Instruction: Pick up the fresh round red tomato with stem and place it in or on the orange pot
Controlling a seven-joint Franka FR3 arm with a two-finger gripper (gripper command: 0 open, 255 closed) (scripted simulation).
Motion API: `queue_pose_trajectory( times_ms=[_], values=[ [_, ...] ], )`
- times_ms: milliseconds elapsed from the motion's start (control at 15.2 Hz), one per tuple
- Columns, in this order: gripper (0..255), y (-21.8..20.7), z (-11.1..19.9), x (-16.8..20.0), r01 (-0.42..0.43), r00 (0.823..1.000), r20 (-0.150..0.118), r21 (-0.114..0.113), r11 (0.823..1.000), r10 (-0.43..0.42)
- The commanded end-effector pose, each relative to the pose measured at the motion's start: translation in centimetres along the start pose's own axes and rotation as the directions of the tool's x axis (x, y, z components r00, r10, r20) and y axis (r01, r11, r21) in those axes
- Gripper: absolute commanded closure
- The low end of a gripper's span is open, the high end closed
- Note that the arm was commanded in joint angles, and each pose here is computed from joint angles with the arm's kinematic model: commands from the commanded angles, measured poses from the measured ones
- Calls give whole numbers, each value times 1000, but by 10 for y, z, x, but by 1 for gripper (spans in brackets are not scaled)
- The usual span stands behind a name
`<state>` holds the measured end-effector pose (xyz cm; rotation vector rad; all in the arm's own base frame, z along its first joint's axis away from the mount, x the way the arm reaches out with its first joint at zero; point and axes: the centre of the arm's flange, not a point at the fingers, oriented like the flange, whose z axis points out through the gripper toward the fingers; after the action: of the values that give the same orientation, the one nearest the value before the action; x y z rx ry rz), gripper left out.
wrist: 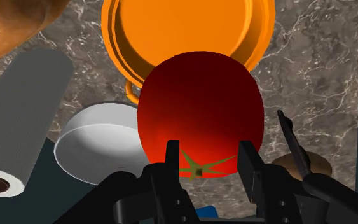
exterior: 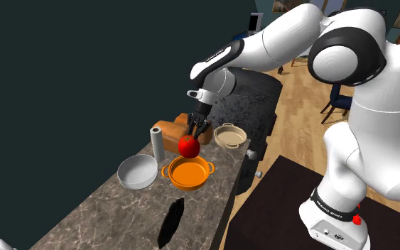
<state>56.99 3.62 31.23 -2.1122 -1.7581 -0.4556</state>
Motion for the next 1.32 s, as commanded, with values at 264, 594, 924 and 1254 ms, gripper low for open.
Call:
queue_pose_trajectory(
  times_ms=[264, 594, 924, 1254],
  values=[
    [255, 2, 27, -14, 0, 1000, 0, 0, 1000, 0],
    [255, 4, 51, -26, 0, 1000, 0, 0, 1000, 0],
    [255, 6, 74, -38, 0, 1000, 0, 0, 1000, 0],
    [255, 7, 89, -46, 0, 1000, 0, 0, 1000, 0]
  ],
)
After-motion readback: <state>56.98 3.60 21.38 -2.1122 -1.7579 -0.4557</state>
